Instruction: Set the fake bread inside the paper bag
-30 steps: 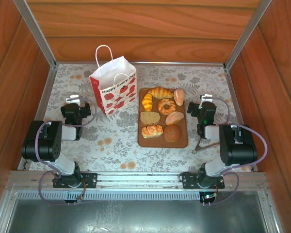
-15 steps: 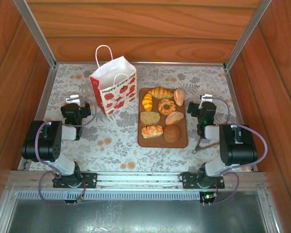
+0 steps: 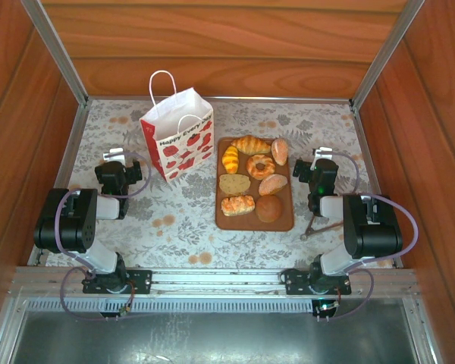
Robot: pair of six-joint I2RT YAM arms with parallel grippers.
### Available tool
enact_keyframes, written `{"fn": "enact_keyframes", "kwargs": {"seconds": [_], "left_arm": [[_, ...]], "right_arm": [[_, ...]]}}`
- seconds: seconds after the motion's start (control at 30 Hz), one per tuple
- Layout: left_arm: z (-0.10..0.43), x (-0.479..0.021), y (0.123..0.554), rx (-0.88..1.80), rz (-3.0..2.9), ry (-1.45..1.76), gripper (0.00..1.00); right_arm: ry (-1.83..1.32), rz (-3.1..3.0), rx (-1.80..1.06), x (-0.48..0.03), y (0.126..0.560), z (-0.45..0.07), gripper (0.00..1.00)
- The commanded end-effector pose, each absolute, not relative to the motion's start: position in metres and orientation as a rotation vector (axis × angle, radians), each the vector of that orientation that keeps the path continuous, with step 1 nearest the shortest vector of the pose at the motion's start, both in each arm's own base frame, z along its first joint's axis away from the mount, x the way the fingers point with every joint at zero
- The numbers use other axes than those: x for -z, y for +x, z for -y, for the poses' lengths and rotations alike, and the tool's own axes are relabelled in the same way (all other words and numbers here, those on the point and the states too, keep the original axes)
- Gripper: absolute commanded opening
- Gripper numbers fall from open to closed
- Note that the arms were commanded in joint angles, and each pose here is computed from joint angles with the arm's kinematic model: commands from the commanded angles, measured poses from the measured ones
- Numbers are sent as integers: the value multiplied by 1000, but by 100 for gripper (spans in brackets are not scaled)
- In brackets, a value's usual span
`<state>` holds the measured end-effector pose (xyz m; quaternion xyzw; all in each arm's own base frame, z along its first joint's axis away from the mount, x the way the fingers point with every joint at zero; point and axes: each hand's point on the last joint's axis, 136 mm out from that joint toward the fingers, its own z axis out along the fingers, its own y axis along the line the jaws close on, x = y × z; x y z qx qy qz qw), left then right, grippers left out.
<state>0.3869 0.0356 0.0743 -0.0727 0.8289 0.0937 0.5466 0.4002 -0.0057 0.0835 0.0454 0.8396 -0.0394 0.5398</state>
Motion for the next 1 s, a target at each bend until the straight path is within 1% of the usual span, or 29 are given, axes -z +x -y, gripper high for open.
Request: {"fn": "enact_keyframes", "kwargs": {"seconds": [0.0, 0.23, 0.33, 0.43, 0.5, 0.73, 0.87, 0.97], "left_arm": [[-36, -85, 392, -197, -1925, -189, 100], [-35, -88, 393, -193, -1918, -186, 100], [-31, -104, 393, -183, -1890, -153, 100], [-41, -123, 385, -218, -1876, -214, 100], [-47, -142, 381, -231, -1851, -260, 100], [-27, -218, 380, -7, -1844, -337, 100], [-1, -265, 375, 181, -1854, -293, 100], [19, -292, 373, 290, -1938, -232, 96]], "right_arm": [[123, -1969, 88, -93, 400, 8, 100], [149, -1935, 101, -100, 396, 13, 100], [132, -1919, 92, -113, 391, 11, 100], [171, -1945, 88, -130, 381, 13, 100], [204, -1961, 42, -143, 371, 11, 100], [287, -2098, -175, -171, 332, -11, 100], [317, -2175, -241, -185, 306, -18, 100], [308, -2239, -294, -192, 285, -26, 100]]}}
